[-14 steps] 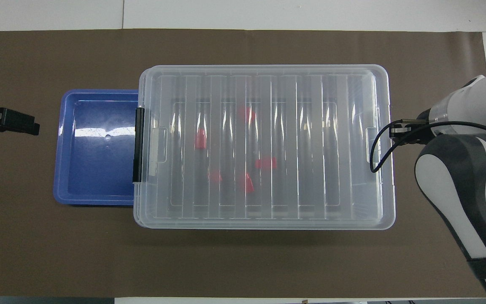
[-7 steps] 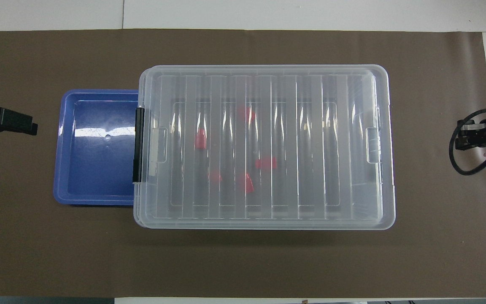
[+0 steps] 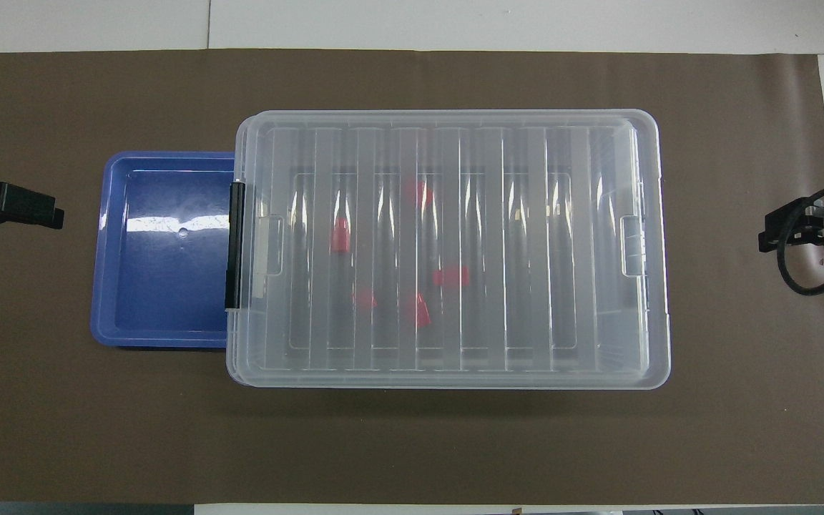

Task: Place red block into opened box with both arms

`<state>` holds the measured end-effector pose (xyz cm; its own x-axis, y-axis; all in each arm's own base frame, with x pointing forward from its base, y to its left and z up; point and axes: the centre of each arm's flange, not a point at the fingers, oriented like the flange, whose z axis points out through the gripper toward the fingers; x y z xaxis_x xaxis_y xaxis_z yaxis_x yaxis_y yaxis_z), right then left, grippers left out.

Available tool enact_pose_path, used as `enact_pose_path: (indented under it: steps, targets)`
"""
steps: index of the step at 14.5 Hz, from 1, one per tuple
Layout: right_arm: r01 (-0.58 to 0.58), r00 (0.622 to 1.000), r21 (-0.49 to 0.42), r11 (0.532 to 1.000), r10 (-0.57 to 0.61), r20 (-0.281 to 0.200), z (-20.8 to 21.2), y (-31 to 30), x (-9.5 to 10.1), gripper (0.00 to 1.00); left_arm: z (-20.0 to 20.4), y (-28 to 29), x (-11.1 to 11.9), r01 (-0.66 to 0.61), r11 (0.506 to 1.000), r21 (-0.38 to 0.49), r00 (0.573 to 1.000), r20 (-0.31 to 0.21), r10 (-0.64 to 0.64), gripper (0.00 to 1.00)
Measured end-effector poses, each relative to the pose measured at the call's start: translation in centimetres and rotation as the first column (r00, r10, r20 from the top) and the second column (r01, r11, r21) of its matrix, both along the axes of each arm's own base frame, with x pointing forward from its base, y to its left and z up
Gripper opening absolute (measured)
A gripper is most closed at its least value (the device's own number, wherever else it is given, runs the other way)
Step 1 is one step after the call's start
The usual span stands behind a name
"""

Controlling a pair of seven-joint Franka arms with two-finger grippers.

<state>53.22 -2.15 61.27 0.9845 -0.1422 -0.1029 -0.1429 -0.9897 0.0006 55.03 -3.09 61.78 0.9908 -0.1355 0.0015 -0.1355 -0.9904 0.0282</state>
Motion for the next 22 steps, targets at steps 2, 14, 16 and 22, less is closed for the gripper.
enact_pose_path:
  steps: [2, 14, 16, 22]
  targets:
    - [0.004, 1.000, 0.000, 1.000, -0.004, -0.004, -0.18, -0.24, -0.01, 1.00, 0.00, 0.00, 0.00, 0.000, 1.000, 0.000, 1.000, 0.000, 0.000, 1.00]
    - [0.001, 1.000, 0.000, 1.000, -0.001, 0.027, -0.34, -0.58, 0.39, 1.00, 0.00, 0.00, 0.00, 0.000, 1.000, 0.000, 1.000, 0.000, 0.000, 1.00]
    - [-0.013, 0.999, 0.001, 1.000, 0.013, 0.030, -0.31, -0.58, 0.41, 1.00, 0.00, 0.00, 0.00, 0.000, 1.000, 0.000, 1.000, 0.000, 0.000, 1.00]
    - [-0.017, 0.999, 0.001, 1.000, 0.017, 0.032, -0.25, -0.58, 0.40, 1.00, 0.00, 0.00, 0.00, 0.000, 1.000, 0.000, 1.000, 0.000, 0.000, 1.00]
